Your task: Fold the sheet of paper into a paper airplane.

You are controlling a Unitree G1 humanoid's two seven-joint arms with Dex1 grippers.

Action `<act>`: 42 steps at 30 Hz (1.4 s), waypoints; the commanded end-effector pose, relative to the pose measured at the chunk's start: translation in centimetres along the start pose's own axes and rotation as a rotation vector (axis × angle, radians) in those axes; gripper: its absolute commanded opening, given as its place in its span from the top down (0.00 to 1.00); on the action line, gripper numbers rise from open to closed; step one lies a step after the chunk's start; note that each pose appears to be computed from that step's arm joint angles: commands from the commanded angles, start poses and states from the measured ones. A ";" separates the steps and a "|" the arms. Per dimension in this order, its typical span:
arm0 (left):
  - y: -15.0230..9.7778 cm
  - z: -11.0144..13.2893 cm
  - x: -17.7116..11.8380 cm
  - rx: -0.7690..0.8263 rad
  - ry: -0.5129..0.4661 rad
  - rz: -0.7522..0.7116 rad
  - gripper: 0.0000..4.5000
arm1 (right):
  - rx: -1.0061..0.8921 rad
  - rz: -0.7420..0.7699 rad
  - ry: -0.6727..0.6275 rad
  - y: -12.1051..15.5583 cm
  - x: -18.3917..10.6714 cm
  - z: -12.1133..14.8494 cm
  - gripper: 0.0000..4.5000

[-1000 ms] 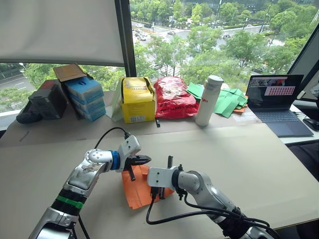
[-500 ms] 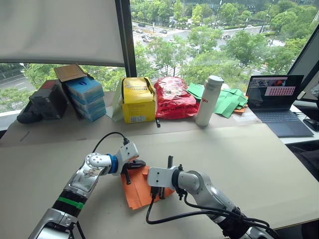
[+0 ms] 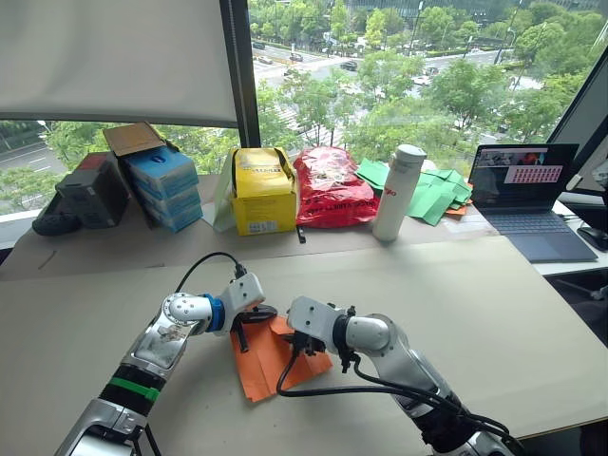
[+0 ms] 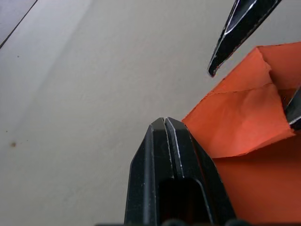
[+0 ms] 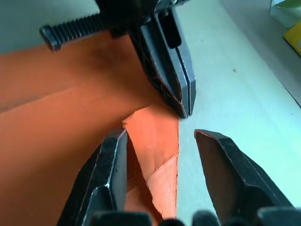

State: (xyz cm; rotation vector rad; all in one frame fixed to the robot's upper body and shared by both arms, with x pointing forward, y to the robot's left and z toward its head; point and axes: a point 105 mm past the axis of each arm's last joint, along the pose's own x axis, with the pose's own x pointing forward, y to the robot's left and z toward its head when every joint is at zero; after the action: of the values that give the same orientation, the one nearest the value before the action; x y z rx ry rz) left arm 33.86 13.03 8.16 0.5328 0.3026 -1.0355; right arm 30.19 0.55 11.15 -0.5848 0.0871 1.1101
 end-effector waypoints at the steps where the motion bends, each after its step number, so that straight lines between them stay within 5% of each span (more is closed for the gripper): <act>1: -0.7 -1.7 0.2 -0.016 0.062 -0.012 1.00 | 0.055 -0.013 -0.086 -1.7 -0.9 2.7 0.55; 7: -0.7 -1.6 0.2 -0.013 0.057 -0.012 1.00 | 0.094 -0.013 -0.012 -1.9 0.3 1.0 0.99; 23: -0.7 -1.2 0.1 -0.004 0.047 -0.005 1.00 | 0.135 -0.001 0.147 -1.1 3.6 -2.4 0.99; 42: -0.9 -1.2 0.2 0.001 0.045 -0.005 1.00 | 0.207 0.061 0.317 0.9 1.8 -6.2 0.99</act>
State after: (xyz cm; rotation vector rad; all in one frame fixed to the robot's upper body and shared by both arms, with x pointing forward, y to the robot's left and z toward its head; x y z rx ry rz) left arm 33.53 12.98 7.86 0.5423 0.3030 -1.0281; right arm 32.29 0.84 7.92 -0.5709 0.3395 1.0590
